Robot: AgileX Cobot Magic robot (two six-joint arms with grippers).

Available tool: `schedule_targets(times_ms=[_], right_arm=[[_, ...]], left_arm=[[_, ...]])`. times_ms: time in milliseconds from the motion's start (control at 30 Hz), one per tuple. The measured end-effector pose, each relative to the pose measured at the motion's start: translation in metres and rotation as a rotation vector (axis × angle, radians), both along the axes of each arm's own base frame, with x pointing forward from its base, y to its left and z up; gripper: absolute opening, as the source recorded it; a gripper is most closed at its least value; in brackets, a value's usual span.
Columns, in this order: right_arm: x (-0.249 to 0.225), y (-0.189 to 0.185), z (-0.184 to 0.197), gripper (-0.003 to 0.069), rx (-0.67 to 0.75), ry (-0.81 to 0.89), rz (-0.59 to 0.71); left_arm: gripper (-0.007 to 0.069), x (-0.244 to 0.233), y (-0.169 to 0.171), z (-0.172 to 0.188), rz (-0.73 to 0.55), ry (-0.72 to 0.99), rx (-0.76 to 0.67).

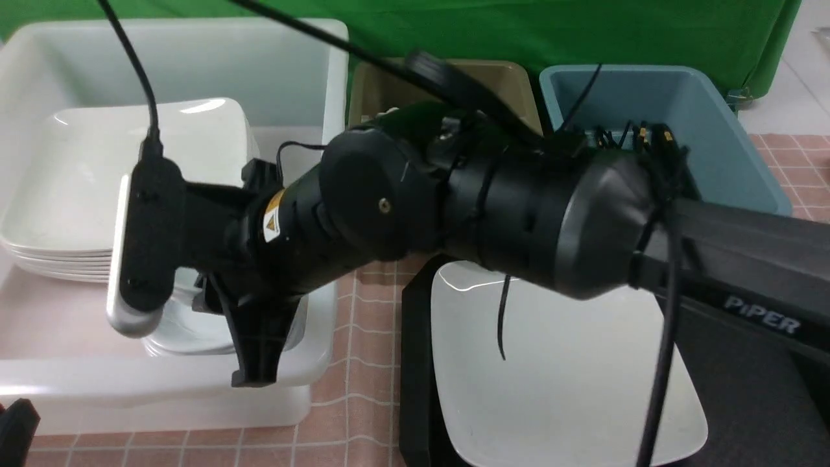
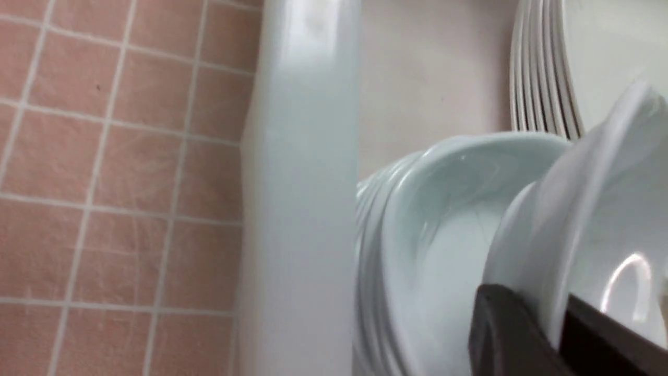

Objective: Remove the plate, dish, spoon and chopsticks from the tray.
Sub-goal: Use the right arm to put the small plate into the large storage box on the left, then use the left arm to grab a plate from the dinner plate

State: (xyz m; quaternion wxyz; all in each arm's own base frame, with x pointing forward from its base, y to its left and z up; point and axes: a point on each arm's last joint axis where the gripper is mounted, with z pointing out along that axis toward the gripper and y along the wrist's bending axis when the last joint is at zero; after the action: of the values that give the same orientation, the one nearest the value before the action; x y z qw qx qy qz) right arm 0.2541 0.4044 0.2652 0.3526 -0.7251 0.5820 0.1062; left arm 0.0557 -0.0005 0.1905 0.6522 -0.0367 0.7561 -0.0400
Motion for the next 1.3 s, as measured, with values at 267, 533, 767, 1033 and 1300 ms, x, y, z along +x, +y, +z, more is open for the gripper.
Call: schedule_targets(times_ms=[267, 533, 767, 1033, 1300], right_arm=[[-0.002, -0.004, 0.01, 0.0407, 0.017, 0.035, -0.055], [-0.033, -0.047, 0.091, 0.0475, 0.062, 0.103, -0.101], [-0.077, -0.123, 0.158, 0.0236, -0.051, 0.177, -0.222], [-0.101, -0.216, 0.207, 0.003, 0.023, 0.048, -0.54], [-0.137, -0.323, 0.171, 0.003, 0.067, 0.102, -0.876]], left_arm=[[0.0149, 0.0, 0.0, 0.0, 0.0, 0.0, 0.0], [0.0158, 0.0, 0.0, 0.0, 0.0, 0.0, -0.001], [0.0165, 0.0, 0.0, 0.0, 0.0, 0.0, -0.001], [0.017, 0.0, 0.0, 0.0, 0.0, 0.0, 0.0], [0.0178, 0.0, 0.0, 0.0, 0.0, 0.0, 0.0]])
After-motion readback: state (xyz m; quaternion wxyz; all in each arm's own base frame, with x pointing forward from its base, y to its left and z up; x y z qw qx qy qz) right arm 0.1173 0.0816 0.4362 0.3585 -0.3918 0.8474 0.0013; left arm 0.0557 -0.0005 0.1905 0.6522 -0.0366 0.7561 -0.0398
